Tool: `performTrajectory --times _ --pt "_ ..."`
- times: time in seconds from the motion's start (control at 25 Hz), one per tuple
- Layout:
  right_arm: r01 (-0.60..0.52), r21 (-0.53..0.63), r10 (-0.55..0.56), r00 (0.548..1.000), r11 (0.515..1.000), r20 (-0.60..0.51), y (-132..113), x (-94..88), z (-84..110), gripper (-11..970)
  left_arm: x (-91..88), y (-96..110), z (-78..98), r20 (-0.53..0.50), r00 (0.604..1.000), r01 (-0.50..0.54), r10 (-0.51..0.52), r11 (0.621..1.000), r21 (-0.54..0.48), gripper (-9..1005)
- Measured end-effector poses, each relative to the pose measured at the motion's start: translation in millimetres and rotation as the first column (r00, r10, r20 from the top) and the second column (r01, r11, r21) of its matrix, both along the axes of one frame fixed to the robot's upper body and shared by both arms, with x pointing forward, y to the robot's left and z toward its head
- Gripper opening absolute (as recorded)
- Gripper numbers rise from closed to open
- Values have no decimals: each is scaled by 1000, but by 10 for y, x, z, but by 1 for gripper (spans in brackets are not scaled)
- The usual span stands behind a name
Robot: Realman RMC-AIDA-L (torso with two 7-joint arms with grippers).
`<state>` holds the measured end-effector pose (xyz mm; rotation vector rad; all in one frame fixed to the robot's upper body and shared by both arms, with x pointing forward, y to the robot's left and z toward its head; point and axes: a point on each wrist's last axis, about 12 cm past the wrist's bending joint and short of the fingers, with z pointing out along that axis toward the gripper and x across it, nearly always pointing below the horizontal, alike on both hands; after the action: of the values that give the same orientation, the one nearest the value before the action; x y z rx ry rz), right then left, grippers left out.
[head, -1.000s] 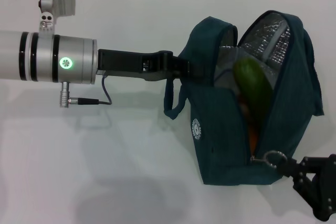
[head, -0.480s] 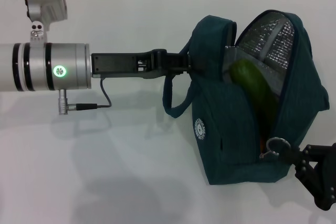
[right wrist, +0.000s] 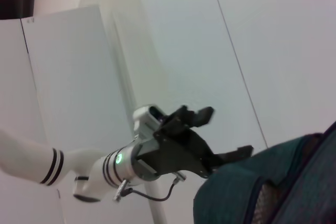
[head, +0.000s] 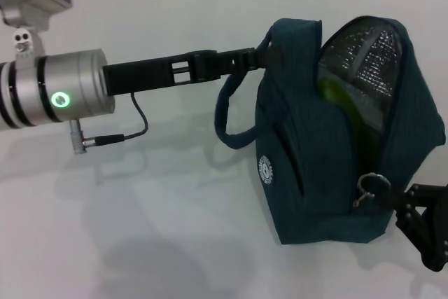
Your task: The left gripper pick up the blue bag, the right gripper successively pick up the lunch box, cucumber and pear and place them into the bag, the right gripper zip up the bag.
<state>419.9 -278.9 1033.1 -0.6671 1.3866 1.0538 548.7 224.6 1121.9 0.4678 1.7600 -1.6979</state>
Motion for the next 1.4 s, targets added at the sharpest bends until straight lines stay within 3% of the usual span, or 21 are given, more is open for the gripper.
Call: performTrajectory --times 0.36,0.52,0.84,1.2,1.4 --pt "41 69 -48 994 997 100 -36 36 126 7 -228 163 -69 161 986 -23 31 998 -52 788" --pt "50 108 -67 985 993 157 -27 134 224 6 -301 164 -123 189 982 -6 16 999 -51 779" --pt "59 172 -103 961 983 256 57 502 458 6 -442 137 -247 207 975 80 -82 997 18 774" --pt "-14 159 -28 965 987 259 290 864 620 6 -557 230 -337 246 969 31 -36 999 24 765" --pt "-62 148 21 963 987 267 433 1009 705 6 -532 247 -397 266 963 -46 35 998 32 753"
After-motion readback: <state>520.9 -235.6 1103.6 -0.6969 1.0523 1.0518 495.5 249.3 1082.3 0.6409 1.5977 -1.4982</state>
